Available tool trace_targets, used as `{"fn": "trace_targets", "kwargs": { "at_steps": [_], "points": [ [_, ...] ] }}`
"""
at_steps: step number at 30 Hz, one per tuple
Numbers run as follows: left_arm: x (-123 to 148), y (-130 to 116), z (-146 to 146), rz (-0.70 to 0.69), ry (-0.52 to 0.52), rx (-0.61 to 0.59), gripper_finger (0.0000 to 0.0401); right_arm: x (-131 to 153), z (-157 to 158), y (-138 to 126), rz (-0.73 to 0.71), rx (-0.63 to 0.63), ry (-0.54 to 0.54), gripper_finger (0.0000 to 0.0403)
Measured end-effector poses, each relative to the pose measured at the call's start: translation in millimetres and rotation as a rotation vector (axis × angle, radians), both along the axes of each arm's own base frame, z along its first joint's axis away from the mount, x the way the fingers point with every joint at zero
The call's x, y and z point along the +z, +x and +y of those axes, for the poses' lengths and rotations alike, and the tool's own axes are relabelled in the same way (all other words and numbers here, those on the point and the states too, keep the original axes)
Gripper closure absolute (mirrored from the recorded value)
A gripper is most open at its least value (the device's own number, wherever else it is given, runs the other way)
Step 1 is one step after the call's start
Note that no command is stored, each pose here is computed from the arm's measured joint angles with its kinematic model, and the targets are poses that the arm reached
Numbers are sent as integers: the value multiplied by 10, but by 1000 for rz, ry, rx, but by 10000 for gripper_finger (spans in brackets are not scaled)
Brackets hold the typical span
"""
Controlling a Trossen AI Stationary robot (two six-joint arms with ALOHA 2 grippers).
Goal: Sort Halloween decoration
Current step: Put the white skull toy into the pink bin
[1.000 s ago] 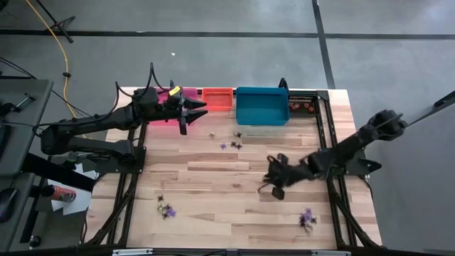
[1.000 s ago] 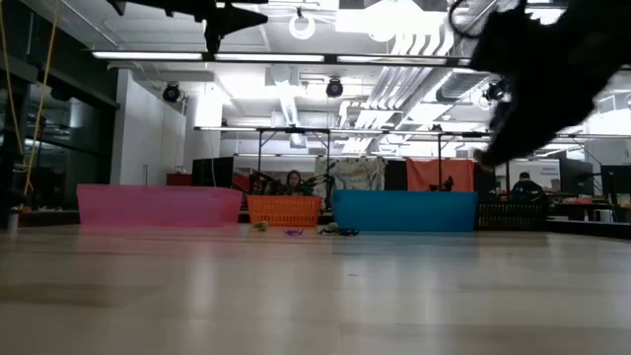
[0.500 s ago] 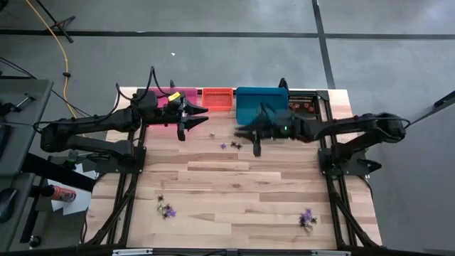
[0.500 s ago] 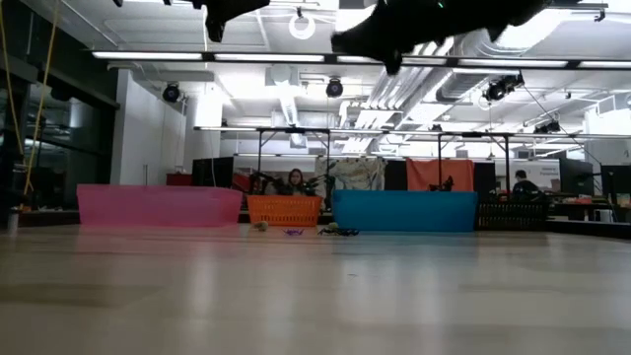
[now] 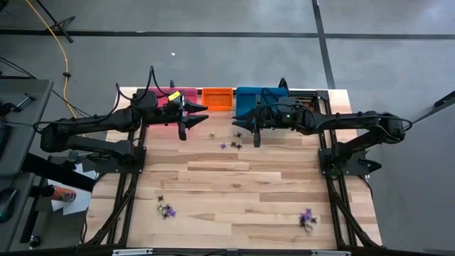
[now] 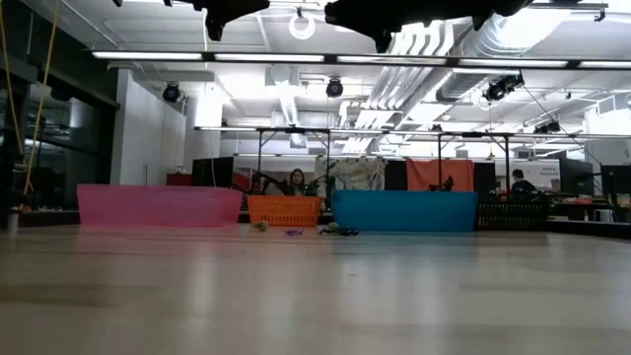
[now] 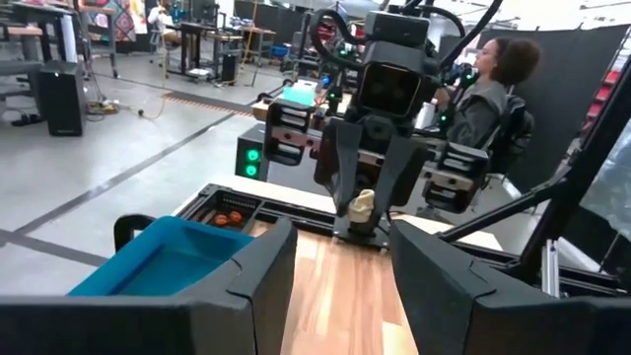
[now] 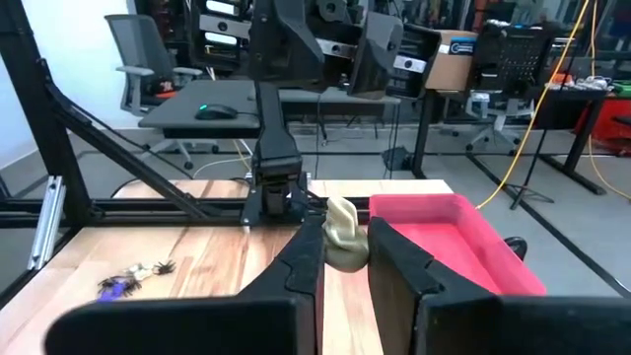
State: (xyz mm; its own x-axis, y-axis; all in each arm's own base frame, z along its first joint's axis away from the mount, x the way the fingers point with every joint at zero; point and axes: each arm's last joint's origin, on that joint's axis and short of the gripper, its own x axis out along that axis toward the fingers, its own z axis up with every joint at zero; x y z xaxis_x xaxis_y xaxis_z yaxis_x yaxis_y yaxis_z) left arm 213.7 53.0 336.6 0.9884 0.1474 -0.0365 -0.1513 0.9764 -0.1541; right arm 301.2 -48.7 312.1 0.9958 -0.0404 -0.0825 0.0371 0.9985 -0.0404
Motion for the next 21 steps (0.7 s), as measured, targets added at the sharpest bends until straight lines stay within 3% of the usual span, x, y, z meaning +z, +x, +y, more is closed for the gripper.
{"fn": "trace_targets", "kwargs": {
  "at_steps": [13, 18, 21],
  "points": [
    [10, -52, 109, -3, 6, 58, 247, -14, -6, -2, 8, -28, 79, 361],
    [178, -262, 155, -97, -11, 188, 247, -164, -56, 57, 83, -140, 143, 361],
    [265, -409, 174, -143, 12, 232, 247, -339, -111, 225, 138, -163, 175, 361]
  ]
}}
